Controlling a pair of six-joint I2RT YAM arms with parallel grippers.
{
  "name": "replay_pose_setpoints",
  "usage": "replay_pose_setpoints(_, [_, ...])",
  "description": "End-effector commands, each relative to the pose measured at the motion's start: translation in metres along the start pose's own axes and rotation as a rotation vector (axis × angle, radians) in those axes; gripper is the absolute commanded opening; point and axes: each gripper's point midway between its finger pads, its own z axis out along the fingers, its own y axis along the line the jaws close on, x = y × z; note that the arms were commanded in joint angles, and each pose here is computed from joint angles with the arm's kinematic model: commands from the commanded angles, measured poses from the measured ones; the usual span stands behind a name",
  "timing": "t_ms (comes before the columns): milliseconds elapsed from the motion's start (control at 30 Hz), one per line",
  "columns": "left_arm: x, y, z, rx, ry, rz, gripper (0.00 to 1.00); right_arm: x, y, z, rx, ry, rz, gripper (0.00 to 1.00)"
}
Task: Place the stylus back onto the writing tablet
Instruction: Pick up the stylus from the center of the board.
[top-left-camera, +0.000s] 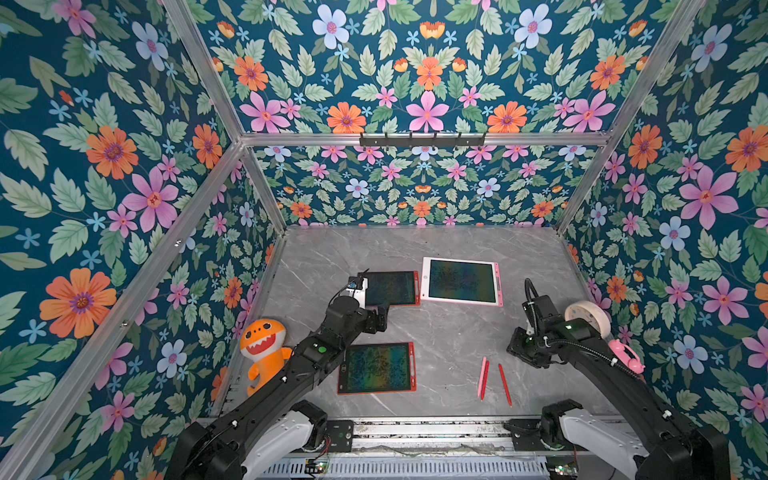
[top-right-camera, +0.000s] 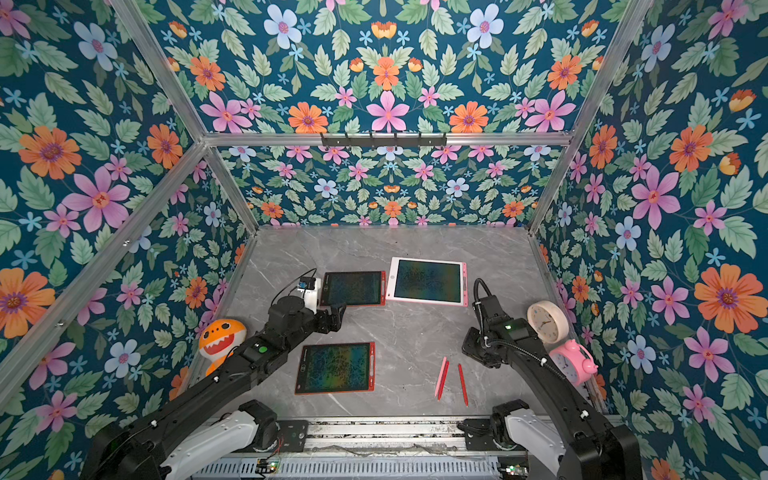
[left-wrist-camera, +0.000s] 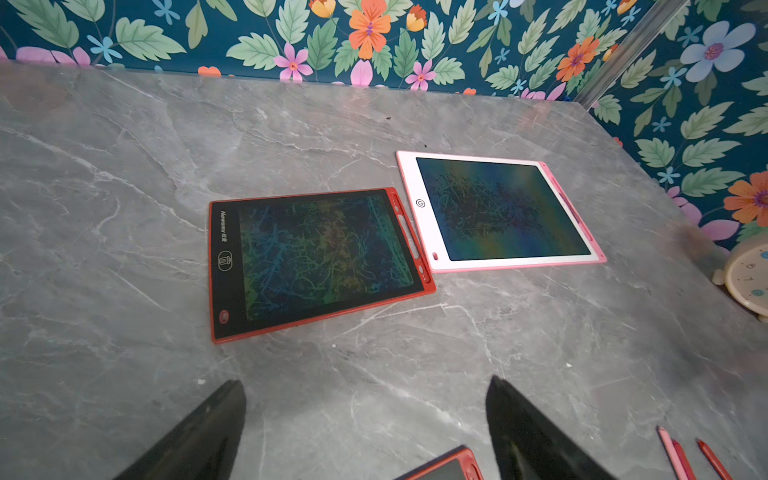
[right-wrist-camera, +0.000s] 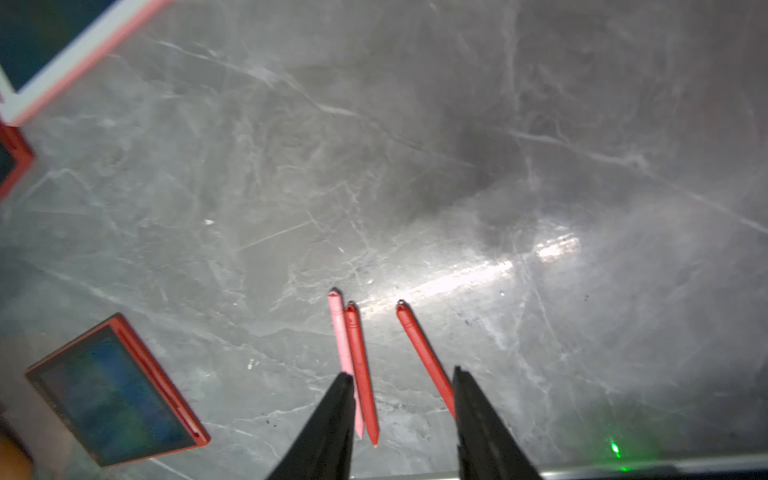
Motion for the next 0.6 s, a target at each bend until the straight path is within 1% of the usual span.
replay_pose_setpoints(0, [0.002,-0.004,-0.002,0.011,0.004,0.003,0.94,0.016,-0.011,0.009,0.033,0.058,0.048,0.36])
replay_pose_setpoints(167, [0.005,-0.01,-0.002,0.027,0.014,0.012,0.95,0.029,-0.017,0.019,0.083,0.108,0.032,0.35])
replay_pose_setpoints(267, [0.007,-0.011,-0.002,0.034,0.018,0.014,0.95,0.035,-0.017,0.023,0.087,0.126,0.022,0.37])
replay_pose_setpoints(467, [0.007,-0.014,-0.003,0.042,0.018,0.009,0.95,0.048,-0.015,0.037,0.117,0.182,-0.023,0.45])
replay_pose_setpoints(567, [0.008,-0.015,-0.004,0.045,0.02,0.0,0.95,0.054,-0.014,0.043,0.146,0.203,-0.04,0.46])
